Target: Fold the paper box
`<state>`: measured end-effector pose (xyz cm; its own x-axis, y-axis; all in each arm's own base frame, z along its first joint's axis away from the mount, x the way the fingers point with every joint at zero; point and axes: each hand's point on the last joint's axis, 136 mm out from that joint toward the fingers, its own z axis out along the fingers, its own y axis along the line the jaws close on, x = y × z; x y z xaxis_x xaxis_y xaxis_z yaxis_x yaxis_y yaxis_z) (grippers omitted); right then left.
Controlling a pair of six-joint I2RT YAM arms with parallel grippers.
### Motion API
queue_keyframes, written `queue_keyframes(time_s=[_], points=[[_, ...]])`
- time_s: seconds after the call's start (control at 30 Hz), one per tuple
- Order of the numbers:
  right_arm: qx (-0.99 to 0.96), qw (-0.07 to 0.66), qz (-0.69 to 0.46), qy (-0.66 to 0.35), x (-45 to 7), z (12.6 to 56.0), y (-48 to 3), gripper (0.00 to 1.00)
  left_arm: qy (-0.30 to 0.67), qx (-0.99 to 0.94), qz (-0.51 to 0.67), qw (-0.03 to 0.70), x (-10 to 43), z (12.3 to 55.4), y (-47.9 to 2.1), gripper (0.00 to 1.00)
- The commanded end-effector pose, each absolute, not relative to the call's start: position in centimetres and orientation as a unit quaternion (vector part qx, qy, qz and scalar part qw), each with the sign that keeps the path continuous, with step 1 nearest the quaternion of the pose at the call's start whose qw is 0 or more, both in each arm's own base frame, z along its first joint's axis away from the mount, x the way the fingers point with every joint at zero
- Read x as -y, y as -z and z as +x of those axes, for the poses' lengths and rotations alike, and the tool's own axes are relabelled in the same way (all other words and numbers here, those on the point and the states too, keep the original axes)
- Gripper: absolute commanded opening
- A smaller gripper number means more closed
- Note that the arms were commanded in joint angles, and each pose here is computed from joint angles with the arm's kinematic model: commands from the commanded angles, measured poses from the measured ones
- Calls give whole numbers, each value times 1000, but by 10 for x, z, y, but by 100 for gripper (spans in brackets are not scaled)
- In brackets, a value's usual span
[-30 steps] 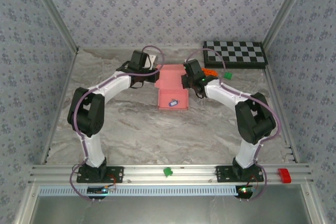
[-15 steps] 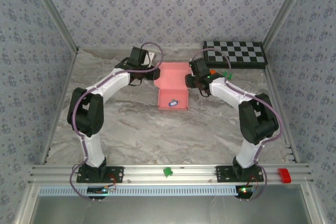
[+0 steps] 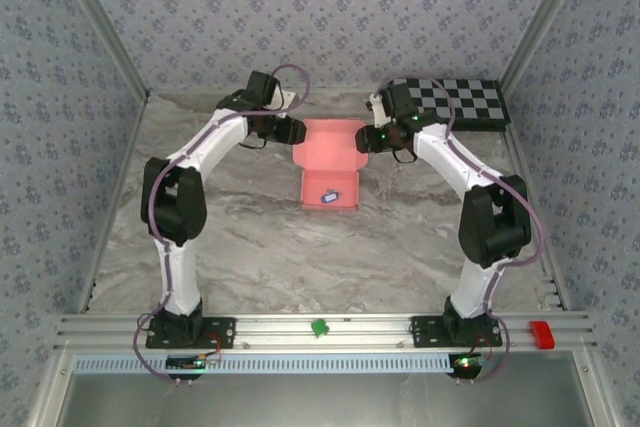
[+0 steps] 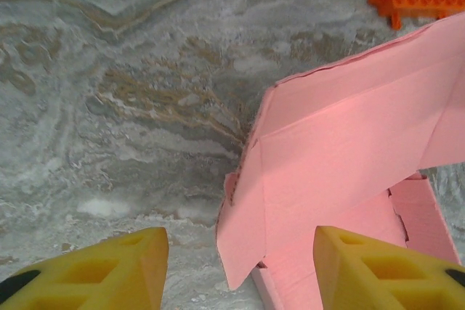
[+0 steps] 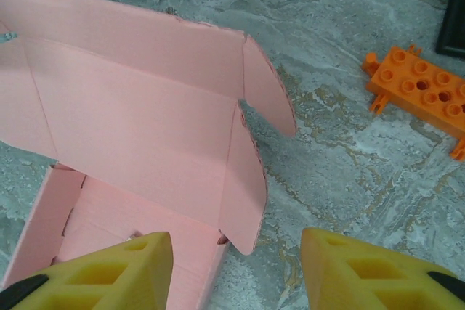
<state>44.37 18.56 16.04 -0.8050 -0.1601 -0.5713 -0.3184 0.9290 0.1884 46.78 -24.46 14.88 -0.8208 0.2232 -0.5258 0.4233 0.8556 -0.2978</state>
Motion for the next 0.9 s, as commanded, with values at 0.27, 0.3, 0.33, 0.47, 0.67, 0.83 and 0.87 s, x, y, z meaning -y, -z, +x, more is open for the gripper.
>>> queue_keyframes(time_s=[0.27,0.3,0.33,0.47,0.67,0.83,0.87], points=[[-956,211,-144,-143,-189,445,-133,46,237,-934,185,192,256,471,-140,52],[-957,210,-143,-143,-189,447,-131,46,238,-934,183,192,256,472,-139,52],[-957,209,-142,-140,-188,448,-130,46,239,-935,182,190,256,473,-139,51],[-959,208,-136,-137,-186,453,-126,45,241,-934,181,189,256,477,-137,50],[-956,203,-139,-158,-192,459,-124,43,247,-934,181,184,258,480,-135,46],[-957,197,-136,-165,-192,461,-119,41,254,-934,181,175,261,479,-130,45],[-957,196,-136,-166,-193,461,-119,41,255,-934,180,174,261,479,-129,45]])
